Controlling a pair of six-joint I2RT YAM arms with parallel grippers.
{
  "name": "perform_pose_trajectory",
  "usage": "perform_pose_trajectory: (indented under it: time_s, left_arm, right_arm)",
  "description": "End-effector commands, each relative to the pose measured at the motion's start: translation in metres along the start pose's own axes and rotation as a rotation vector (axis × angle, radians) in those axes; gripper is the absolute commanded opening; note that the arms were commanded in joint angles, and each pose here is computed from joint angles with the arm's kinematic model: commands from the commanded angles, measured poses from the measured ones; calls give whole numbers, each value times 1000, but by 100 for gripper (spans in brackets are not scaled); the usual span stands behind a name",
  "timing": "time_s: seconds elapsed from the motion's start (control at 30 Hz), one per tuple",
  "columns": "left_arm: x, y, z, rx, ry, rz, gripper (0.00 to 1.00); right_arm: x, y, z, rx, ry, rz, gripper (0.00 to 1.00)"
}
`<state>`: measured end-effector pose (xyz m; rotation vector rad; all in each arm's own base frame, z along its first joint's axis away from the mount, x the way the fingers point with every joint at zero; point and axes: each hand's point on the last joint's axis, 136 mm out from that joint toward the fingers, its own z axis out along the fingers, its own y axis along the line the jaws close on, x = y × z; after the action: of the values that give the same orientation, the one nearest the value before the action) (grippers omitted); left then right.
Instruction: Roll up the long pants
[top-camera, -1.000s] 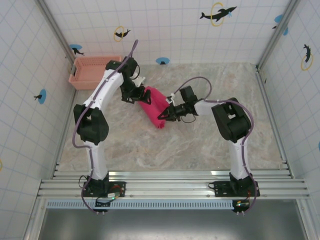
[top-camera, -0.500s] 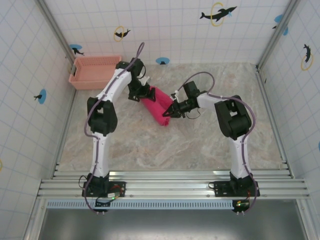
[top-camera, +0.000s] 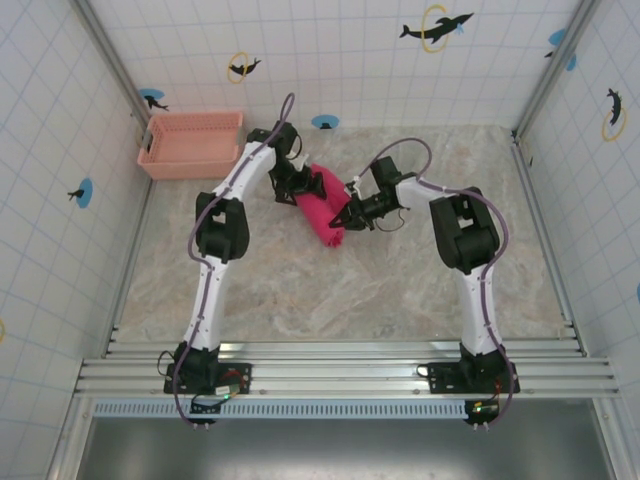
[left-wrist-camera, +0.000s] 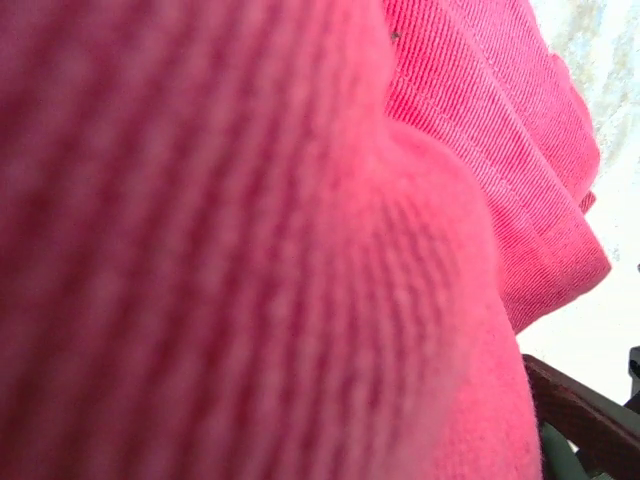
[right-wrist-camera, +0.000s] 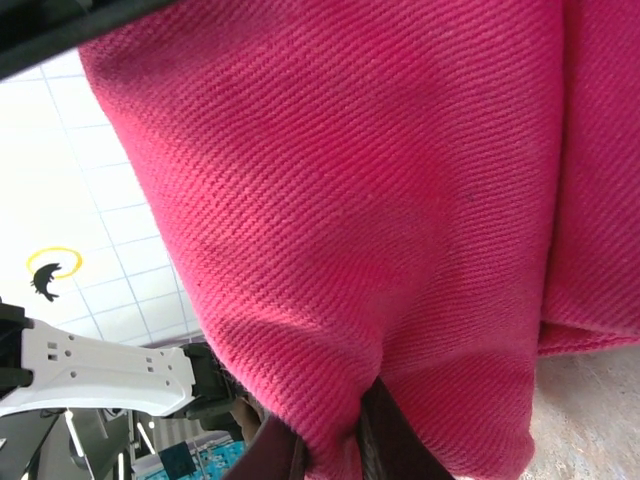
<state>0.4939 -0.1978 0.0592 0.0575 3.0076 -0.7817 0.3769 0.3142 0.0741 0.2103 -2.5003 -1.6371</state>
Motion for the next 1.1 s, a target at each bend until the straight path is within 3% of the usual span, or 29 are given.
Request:
perform_pose_trajectory:
  time_s: [0.0,0.1,0.17,0.2,0.3,0.43,0.6,0.77,0.8,0.87,0.9,1.07]
  left_arm:
    - [2,-8,20,75,47,-14,88]
    - [10,-3,15,57,74,0,62]
    - [16,1,11,49,94,-6,17]
    - [20,3,10,36,105,-7,0]
    - [30,7,6,16,132,-12,0]
    - [41,8,-3,-10,161,-28,0]
    - [48,8,-13,-34,175,-44,0]
    - [51,8,-15,-39,181,-62,0]
    - [51,8,-15,-42,182,-62,0]
    - [52,8,-17,-46,182,-61,0]
    - [53,8,-18,-47,182,-59,0]
    - [58,9,-19,-57,189,-51,0]
  right_arm:
    - [4,-5,0,9,39,40,7]
    - [8,-5,-5,49,71,-4,10]
    - [6,-4,-16,99,74,-49,13]
    - [3,-2,-21,113,64,-72,13]
    - [-5,-3,-37,182,39,-119,15]
    - [-11,-3,-60,305,45,-232,34]
    - [4,53,-81,427,40,-540,75]
    - [38,62,-51,626,164,-709,78]
    - [42,59,-44,685,189,-736,86]
    - [55,58,-20,759,257,-830,89]
    - [54,54,-18,829,267,-851,99]
    - [47,49,15,980,262,-977,98]
